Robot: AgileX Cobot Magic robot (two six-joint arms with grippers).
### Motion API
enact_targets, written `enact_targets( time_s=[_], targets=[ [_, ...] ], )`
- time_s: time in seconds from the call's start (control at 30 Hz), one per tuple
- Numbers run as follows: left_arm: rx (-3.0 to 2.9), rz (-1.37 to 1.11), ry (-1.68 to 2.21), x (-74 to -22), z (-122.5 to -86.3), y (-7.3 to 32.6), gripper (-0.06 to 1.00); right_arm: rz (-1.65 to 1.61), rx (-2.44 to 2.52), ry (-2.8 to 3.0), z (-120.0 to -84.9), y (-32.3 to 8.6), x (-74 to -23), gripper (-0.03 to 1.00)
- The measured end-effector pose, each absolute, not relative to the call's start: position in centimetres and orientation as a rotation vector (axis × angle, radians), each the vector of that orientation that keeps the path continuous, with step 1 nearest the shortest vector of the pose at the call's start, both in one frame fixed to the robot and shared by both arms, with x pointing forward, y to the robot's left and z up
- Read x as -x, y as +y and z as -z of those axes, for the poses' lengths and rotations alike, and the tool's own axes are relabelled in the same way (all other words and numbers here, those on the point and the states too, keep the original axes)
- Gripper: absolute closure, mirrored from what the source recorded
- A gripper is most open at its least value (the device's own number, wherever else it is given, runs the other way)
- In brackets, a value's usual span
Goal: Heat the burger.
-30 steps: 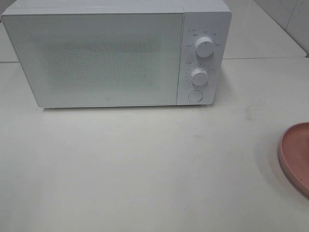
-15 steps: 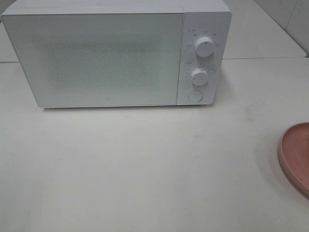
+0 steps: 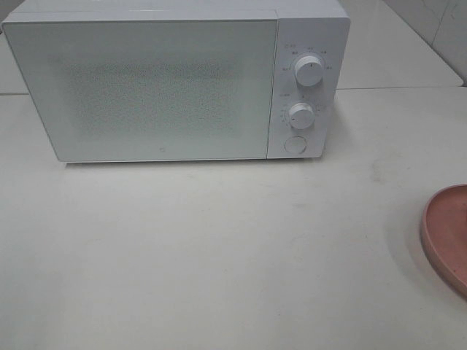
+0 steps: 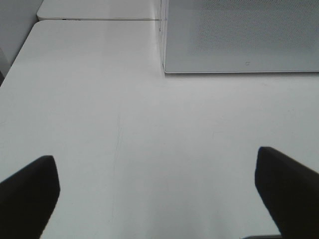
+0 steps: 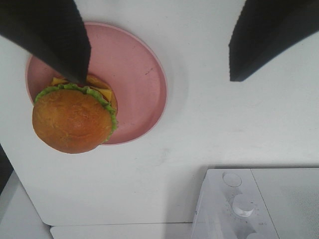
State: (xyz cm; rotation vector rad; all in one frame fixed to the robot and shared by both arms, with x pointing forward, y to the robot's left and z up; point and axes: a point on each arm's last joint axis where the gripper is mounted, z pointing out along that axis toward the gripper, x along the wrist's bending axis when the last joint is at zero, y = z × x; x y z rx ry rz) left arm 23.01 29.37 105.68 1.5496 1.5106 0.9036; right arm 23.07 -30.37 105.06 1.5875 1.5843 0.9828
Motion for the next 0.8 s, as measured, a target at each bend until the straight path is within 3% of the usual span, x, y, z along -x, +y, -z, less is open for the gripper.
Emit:
enact_targets(
  time_s=[0.8],
  targets=[
    [-1.550, -0.904, 1.511, -23.01, -105.68, 29.37, -0.05, -0.983, -1.588, 1.584, -105.06, -30.37, -23.07, 0.22]
  ],
)
